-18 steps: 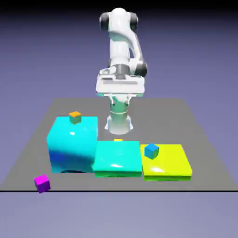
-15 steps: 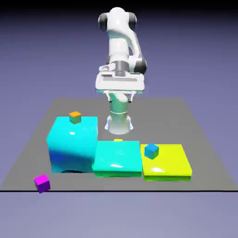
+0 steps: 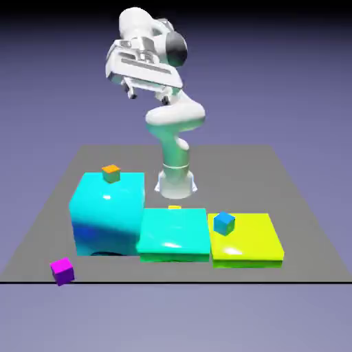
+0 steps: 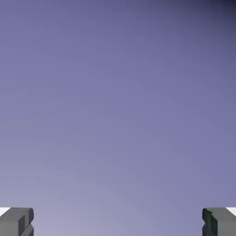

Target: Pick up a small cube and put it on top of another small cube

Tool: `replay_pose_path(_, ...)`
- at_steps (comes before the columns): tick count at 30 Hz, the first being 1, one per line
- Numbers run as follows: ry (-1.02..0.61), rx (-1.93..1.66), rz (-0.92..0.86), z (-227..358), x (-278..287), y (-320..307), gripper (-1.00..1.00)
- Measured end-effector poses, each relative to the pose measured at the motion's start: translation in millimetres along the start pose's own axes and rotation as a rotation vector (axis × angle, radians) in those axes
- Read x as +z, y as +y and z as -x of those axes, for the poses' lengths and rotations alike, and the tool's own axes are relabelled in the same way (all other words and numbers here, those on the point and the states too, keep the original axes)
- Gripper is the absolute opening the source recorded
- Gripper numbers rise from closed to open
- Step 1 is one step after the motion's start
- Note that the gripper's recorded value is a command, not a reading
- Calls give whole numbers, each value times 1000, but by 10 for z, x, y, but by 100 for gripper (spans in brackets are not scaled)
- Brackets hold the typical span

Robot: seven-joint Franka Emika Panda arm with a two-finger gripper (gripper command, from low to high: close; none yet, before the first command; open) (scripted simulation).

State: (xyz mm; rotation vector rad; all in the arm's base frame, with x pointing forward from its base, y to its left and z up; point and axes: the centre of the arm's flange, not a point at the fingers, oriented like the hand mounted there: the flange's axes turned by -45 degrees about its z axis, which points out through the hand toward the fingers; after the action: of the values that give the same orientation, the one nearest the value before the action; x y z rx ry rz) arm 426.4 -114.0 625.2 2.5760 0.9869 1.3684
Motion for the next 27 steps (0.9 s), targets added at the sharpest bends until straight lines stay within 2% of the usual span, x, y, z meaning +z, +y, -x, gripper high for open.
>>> replay_pose_path(6, 18, -153, -63, 256, -37, 605, 0)
replay_pose_path(12, 18, -299, -147, 695, 163, 1156, 0)
replay_pose_path(20, -3, -492, -304, 1485, 774, 1685, 0)
replay_pose_path(27, -28, -665, -493, 2283, 1511, 1880, 0)
